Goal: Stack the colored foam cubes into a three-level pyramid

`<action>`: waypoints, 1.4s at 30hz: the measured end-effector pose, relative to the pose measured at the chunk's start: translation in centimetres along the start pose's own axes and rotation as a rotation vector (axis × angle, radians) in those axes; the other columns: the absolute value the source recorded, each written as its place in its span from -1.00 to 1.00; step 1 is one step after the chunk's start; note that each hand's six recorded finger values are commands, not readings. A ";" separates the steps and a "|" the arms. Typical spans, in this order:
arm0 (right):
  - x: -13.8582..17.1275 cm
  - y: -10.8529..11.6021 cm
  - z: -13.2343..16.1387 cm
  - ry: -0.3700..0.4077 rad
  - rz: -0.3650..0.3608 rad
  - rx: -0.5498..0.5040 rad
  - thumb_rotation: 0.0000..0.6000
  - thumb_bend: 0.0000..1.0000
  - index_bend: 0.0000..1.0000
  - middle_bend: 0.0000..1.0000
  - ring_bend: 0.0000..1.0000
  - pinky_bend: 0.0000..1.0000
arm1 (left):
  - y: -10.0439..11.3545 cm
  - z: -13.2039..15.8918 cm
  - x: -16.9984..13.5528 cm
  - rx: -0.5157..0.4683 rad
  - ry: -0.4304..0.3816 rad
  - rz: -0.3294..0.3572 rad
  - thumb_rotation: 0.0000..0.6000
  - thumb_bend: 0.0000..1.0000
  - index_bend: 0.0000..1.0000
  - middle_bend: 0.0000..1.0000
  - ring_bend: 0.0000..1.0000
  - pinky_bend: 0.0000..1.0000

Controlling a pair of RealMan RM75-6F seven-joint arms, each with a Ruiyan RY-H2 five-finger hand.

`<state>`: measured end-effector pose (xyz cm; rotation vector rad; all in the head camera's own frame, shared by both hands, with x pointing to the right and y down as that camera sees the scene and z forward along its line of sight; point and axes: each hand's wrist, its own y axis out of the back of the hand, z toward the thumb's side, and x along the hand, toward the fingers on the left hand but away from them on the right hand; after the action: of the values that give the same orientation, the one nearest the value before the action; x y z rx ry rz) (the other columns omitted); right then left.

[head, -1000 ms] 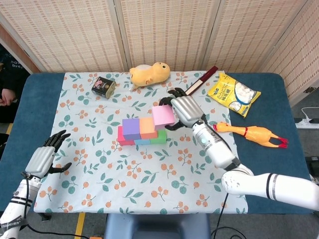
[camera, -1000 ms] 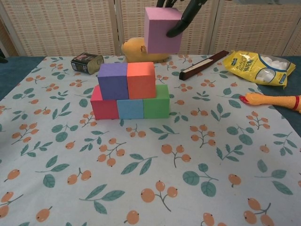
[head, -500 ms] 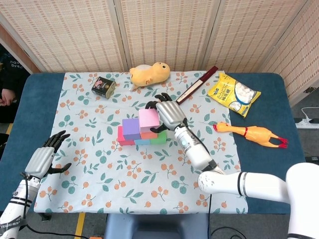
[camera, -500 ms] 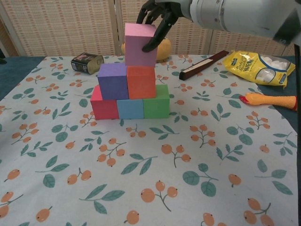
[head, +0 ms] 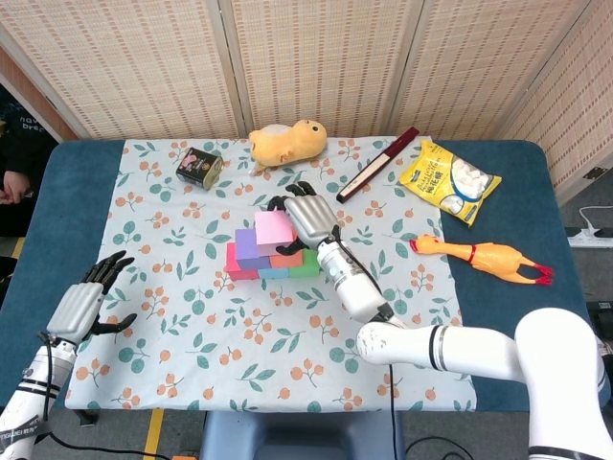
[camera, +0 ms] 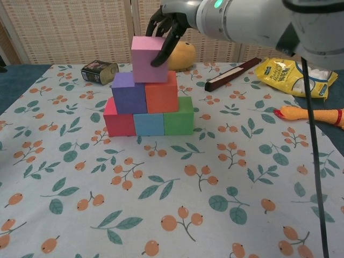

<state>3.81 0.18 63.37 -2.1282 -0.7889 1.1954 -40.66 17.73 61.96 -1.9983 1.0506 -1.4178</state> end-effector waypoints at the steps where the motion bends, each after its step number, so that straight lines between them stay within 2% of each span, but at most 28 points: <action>1: -0.2 -0.1 0.1 -0.001 0.002 0.002 1.00 -0.74 -0.34 -0.25 -0.81 -1.00 | 0.0 0.0 0.0 -0.001 0.001 0.000 1.00 -0.48 -0.82 -1.00 -1.00 -0.79; 42: -0.5 -0.4 1.9 -0.047 0.012 0.050 1.00 -0.74 -0.40 -0.25 -0.83 -1.00 | -0.2 -0.9 0.0 -0.020 0.008 0.003 1.00 -0.48 -0.82 -1.00 -1.00 -0.79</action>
<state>1.81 0.41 63.10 -2.0738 -0.7601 1.2630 -41.47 17.90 62.46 -2.0056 1.0750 -1.4197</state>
